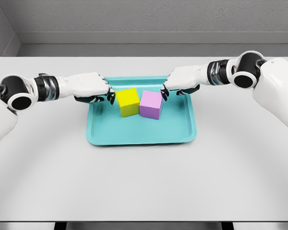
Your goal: Push two cubes
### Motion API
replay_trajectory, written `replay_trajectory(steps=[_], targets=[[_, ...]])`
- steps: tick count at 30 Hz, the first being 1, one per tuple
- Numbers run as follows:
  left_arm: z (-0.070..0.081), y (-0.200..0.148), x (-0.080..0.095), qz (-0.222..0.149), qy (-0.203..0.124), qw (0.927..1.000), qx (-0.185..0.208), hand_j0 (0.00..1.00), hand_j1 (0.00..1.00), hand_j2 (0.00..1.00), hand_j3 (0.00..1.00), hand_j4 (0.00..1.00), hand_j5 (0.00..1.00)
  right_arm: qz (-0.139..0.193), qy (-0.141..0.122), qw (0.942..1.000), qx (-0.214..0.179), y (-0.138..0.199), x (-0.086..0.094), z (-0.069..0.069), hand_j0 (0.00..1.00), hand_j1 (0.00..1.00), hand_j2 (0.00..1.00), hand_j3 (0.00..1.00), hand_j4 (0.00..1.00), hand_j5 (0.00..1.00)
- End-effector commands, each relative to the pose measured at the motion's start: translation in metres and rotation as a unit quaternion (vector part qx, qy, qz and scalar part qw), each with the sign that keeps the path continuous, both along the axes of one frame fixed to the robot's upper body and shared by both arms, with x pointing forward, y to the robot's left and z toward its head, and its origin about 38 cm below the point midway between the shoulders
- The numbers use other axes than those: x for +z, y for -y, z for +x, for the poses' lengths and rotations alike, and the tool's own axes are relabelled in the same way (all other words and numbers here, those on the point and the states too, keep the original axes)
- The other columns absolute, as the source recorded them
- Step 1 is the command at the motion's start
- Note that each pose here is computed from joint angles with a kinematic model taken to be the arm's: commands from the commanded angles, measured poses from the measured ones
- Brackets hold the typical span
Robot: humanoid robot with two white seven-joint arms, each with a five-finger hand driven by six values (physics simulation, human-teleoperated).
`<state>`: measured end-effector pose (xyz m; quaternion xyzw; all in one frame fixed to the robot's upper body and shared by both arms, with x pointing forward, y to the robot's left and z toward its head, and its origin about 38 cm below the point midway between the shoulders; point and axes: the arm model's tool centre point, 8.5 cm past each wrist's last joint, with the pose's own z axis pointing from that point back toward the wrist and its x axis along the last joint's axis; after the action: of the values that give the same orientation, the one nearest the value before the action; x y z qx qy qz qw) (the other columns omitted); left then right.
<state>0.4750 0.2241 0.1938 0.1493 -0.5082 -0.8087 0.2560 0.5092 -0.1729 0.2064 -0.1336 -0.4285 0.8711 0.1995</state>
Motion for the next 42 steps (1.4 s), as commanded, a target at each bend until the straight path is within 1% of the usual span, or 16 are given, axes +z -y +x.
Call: replay_trajectory(steps=[1,3,10,13,15,18,20,23,26,29,33,35,38,42], targets=[[0.001,-0.012,0.003,0.002,0.002,0.9999,0.011,0.57,0.57,0.57,0.57,0.57,0.57,0.006,0.000,1.0000,0.002,-0.004,0.002,0.000,0.58,0.58,0.58,0.58,0.58,0.58],[0.003,-0.018,0.004,0.001,0.001,0.9998,0.021,0.59,0.59,0.59,0.59,0.59,0.59,0.006,0.001,1.0000,0.003,-0.006,0.003,0.000,0.58,0.58,0.58,0.58,0.58,0.58],[0.004,-0.017,0.003,0.001,-0.001,0.9998,0.021,0.59,0.59,0.59,0.59,0.59,0.59,0.007,0.004,1.0000,0.005,-0.007,0.006,0.001,0.58,0.58,0.58,0.58,0.58,0.58],[0.004,-0.016,0.001,0.000,-0.002,0.9998,0.020,0.59,0.59,0.59,0.59,0.59,0.59,0.003,0.004,1.0000,-0.002,0.000,0.006,0.002,0.58,0.58,0.58,0.58,0.58,0.58],[0.004,-0.016,0.002,-0.001,-0.001,0.9998,0.020,0.59,0.59,0.59,0.59,0.59,0.59,-0.002,0.004,0.9999,-0.013,0.013,0.005,0.003,0.58,0.58,0.58,0.58,0.58,0.58],[0.004,-0.017,0.001,-0.001,-0.003,0.9998,0.022,0.59,0.59,0.59,0.59,0.59,0.59,-0.006,0.004,0.9998,-0.021,0.022,0.005,0.003,0.58,0.58,0.58,0.58,0.58,0.58],[0.004,-0.016,0.001,-0.001,-0.003,0.9998,0.021,0.59,0.59,0.59,0.59,0.59,0.59,-0.007,0.000,0.9998,-0.020,0.022,0.000,0.001,0.58,0.58,0.58,0.58,0.58,0.58],[0.005,-0.021,0.000,0.002,-0.005,0.9996,0.027,0.58,0.58,0.58,0.58,0.58,0.58,-0.008,-0.014,0.9998,-0.015,0.018,-0.014,-0.005,0.58,0.58,0.58,0.58,0.58,0.58],[0.007,-0.023,-0.005,0.001,-0.012,0.9994,0.033,0.58,0.58,0.58,0.58,0.58,0.58,-0.005,0.005,0.9998,0.018,0.010,-0.002,-0.018,0.58,0.58,0.58,0.58,0.58,0.58],[0.008,-0.024,-0.004,0.001,-0.012,0.9993,0.034,0.58,0.58,0.58,0.58,0.58,0.58,-0.004,0.006,0.9997,0.023,0.008,-0.001,-0.022,0.58,0.58,0.58,0.58,0.58,0.58],[0.009,-0.025,-0.004,0.000,-0.013,0.9993,0.036,0.58,0.58,0.58,0.58,0.58,0.58,-0.001,0.006,0.9995,0.030,-0.001,-0.001,-0.021,0.58,0.58,0.58,0.58,0.58,0.58],[0.009,-0.024,-0.004,0.000,-0.012,0.9993,0.036,0.58,0.58,0.58,0.58,0.58,0.58,-0.002,0.006,0.9996,0.028,-0.002,-0.002,-0.020,0.58,0.58,0.58,0.58,0.58,0.58],[0.010,-0.022,-0.002,-0.002,-0.010,0.9994,0.034,0.58,0.58,0.58,0.58,0.58,0.58,-0.003,-0.001,0.9998,0.019,-0.001,-0.007,-0.015,0.57,0.57,0.57,0.57,0.57,0.57],[0.011,-0.019,-0.001,-0.004,-0.009,0.9994,0.033,0.58,0.58,0.58,0.58,0.58,0.58,-0.003,-0.001,0.9999,0.016,-0.002,-0.006,-0.012,0.57,0.57,0.57,0.57,0.57,0.57]])
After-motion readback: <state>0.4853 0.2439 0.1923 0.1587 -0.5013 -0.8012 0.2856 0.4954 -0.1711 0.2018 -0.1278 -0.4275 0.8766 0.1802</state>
